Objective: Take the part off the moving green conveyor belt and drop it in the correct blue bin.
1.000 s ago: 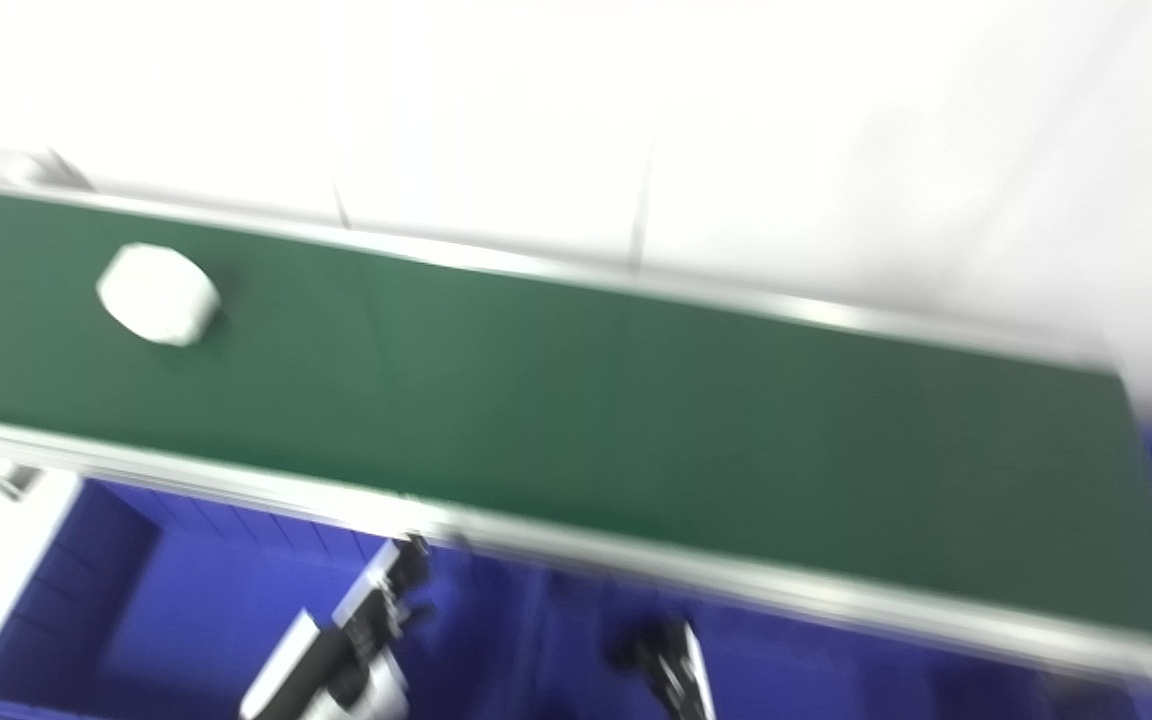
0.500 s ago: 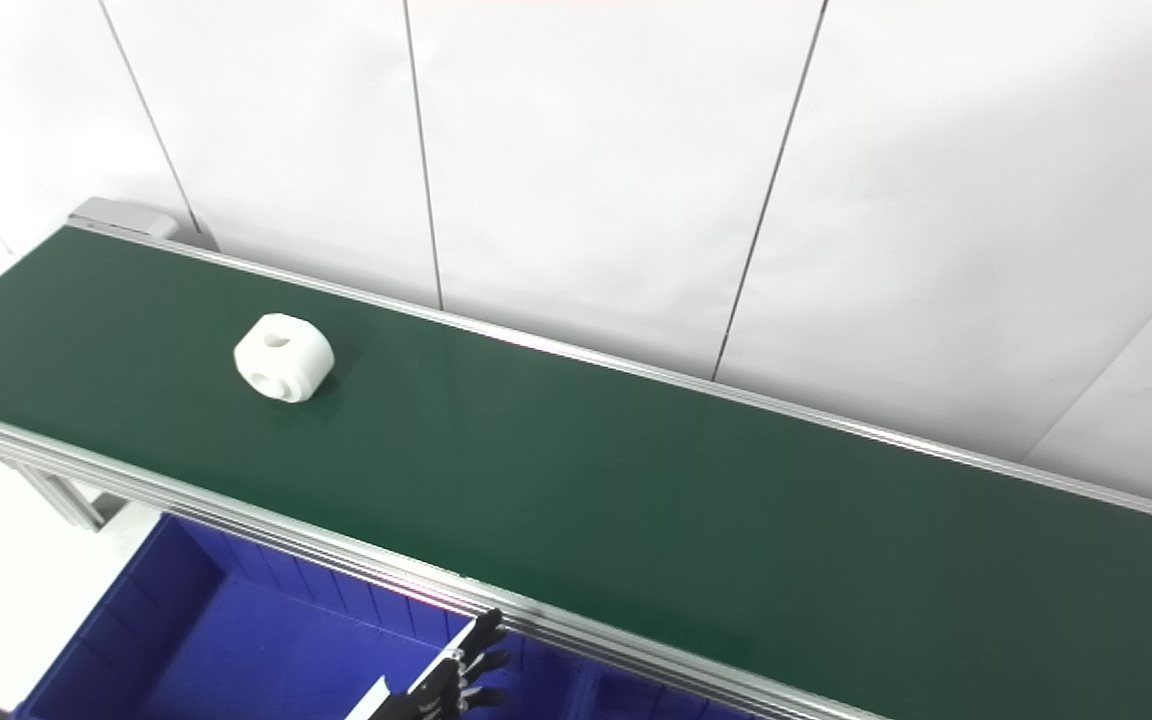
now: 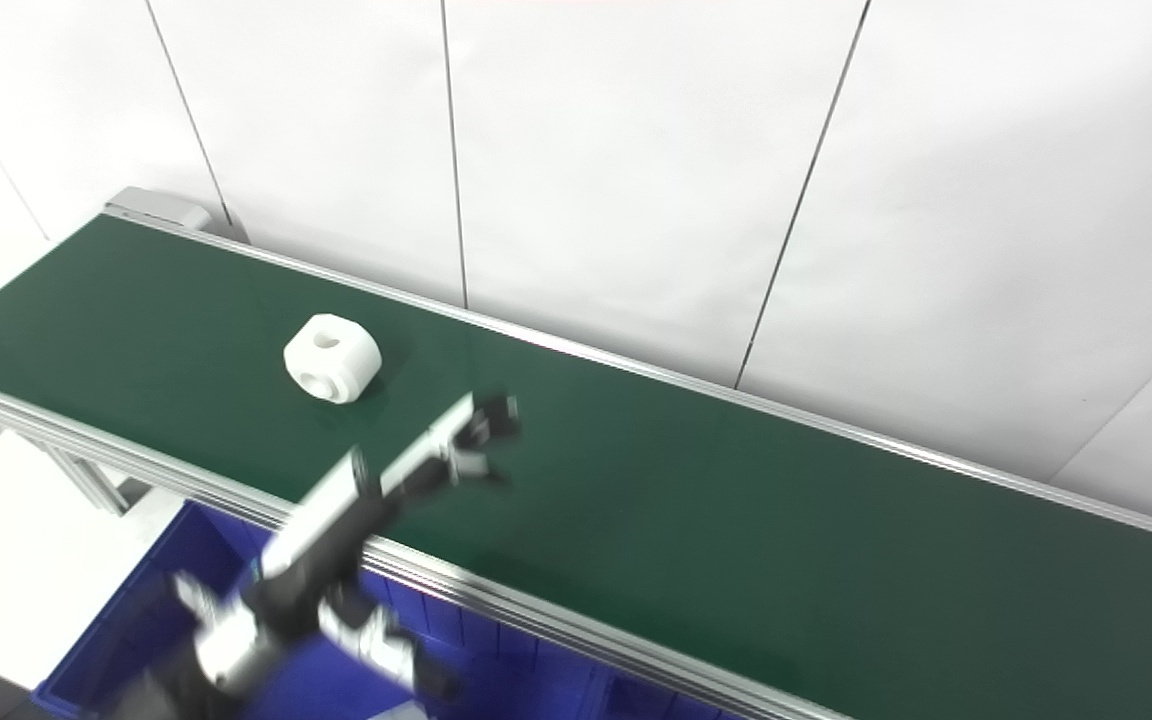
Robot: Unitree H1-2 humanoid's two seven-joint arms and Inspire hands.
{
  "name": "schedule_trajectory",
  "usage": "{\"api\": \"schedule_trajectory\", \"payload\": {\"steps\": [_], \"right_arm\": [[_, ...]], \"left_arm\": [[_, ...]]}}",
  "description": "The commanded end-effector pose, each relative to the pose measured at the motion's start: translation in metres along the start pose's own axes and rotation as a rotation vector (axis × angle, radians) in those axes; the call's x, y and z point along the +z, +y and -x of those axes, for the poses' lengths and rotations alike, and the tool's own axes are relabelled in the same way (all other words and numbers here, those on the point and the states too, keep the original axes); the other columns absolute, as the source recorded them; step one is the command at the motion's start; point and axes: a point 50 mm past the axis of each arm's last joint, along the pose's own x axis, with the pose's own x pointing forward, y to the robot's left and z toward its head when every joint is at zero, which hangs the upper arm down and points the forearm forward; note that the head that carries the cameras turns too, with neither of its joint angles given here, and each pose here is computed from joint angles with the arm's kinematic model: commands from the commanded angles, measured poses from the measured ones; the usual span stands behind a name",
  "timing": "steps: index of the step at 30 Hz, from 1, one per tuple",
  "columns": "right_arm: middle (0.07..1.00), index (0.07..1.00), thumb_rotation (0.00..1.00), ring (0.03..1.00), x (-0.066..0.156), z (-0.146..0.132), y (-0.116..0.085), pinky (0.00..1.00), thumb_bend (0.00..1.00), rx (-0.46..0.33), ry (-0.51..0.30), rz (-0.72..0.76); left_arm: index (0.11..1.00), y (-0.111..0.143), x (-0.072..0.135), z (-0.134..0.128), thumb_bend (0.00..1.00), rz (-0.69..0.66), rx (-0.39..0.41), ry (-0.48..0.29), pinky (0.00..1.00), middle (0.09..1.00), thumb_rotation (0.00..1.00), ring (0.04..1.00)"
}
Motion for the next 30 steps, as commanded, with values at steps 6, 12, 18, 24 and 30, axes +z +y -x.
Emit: {"api": "schedule_trajectory", "payload": {"steps": [6, 12, 18, 24, 30], "right_arm": [[1.000, 1.000, 1.00, 0.972, 0.006, -0.003, 0.005, 1.00, 0.86, 0.001, -0.066, -0.024], [1.000, 1.000, 1.00, 0.975, 0.006, -0.002, 0.006, 1.00, 0.85, 0.010, -0.065, -0.026], [1.000, 1.000, 1.00, 0.974, 0.006, -0.002, 0.006, 1.00, 0.86, 0.013, -0.063, -0.030], [1.000, 1.000, 1.00, 0.972, 0.006, 0.000, 0.005, 1.00, 0.86, 0.018, -0.062, -0.024], [1.000, 1.000, 1.00, 0.967, 0.007, 0.002, 0.005, 1.00, 0.85, 0.018, -0.062, -0.018]], "left_arm": [[0.958, 0.068, -0.004, -0.068, 1.00, -0.424, -0.102, -0.045, 0.84, 1.000, 0.30, 0.993], [0.885, 0.103, -0.029, -0.103, 1.00, -0.686, -0.227, 0.021, 0.78, 0.923, 0.28, 0.917], [0.876, 0.127, -0.064, -0.141, 1.00, -0.856, -0.336, 0.119, 0.77, 0.907, 0.31, 0.895], [0.897, 0.138, -0.093, -0.157, 1.00, -0.975, -0.399, 0.223, 0.81, 0.913, 0.42, 0.899], [0.917, 0.142, -0.121, -0.158, 1.00, -1.006, -0.424, 0.374, 0.84, 0.926, 0.46, 0.916]]}}
